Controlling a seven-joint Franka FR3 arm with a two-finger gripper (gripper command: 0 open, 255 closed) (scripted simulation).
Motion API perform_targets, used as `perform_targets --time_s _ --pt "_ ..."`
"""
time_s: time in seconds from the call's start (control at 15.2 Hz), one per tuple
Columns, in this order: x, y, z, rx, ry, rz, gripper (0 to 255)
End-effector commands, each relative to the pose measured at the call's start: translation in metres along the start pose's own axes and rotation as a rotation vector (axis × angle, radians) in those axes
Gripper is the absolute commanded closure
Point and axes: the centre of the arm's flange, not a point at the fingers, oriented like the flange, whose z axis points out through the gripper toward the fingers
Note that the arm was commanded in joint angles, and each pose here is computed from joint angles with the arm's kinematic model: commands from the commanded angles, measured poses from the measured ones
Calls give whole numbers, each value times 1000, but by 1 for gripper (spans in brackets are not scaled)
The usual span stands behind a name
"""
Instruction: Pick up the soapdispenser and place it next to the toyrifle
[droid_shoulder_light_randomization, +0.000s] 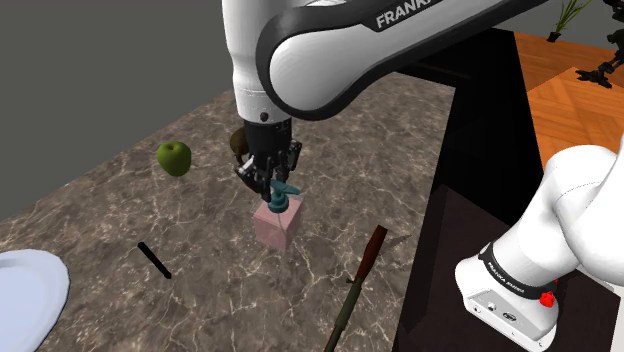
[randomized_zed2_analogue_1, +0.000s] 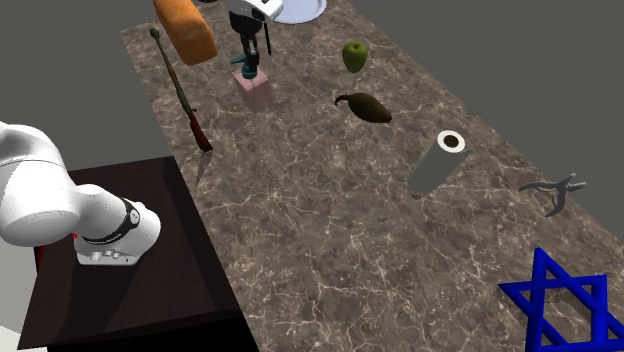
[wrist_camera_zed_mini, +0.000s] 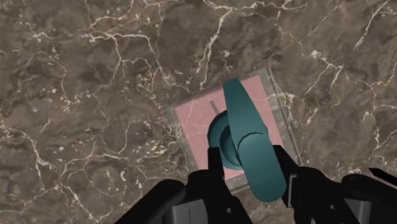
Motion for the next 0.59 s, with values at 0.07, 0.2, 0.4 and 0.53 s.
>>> perform_targets --time_s 0.07,0.2,0.4,0.53 --pt "0 0 0 0 0 0 255" --pt "0 0 0 0 0 0 255" --pt "0 0 0 0 0 0 0" --pt "0 0 0 0 0 0 0"
